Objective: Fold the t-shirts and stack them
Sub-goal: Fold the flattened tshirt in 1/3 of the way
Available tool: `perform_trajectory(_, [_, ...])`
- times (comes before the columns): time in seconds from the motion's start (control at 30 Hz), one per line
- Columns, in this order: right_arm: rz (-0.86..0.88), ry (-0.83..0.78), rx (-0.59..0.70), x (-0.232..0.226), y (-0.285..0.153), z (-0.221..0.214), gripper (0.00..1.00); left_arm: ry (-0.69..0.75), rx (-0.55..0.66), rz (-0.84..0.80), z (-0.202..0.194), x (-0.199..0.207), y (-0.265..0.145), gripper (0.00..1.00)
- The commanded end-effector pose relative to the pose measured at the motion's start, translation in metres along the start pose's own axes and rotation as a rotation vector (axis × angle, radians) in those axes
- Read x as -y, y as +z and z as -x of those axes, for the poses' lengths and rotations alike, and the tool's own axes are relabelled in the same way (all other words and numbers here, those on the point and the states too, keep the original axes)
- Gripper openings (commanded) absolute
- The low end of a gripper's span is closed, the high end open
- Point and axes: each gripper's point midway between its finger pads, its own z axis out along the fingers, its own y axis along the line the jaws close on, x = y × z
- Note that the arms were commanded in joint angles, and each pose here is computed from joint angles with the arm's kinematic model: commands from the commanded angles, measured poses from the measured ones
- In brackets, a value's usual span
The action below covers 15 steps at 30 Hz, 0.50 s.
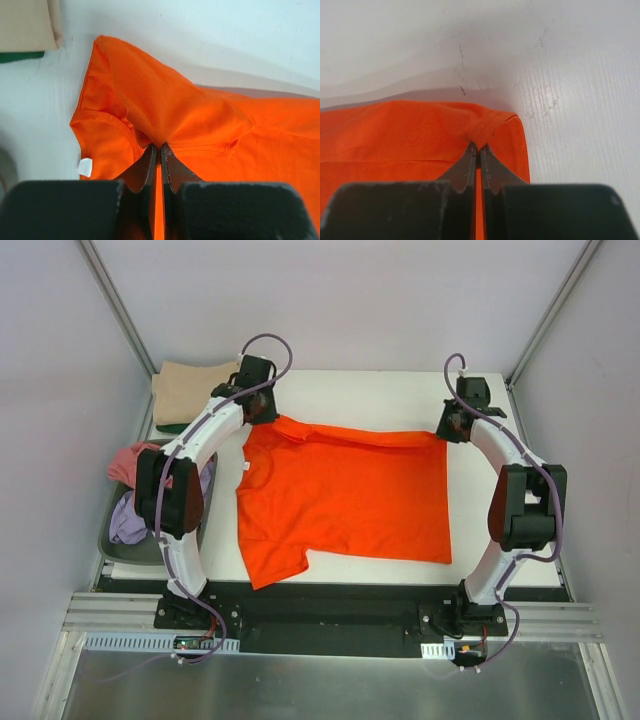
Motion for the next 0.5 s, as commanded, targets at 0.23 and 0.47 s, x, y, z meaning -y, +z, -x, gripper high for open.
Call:
perform_trajectory(0.23, [-0.043,-0.021,0.037,0.010,-0.028,0.014,0.00,-0.137,-0.077,-0.007,-0.049,-0.010,-0.032,0.00])
perform_trajectory(0.47, [-0.043,-0.035,0.023,0.013,-0.034,0.006,0.00,-0.185,-0.101,-0.010,-0.069,-0.013,-0.044,0.00])
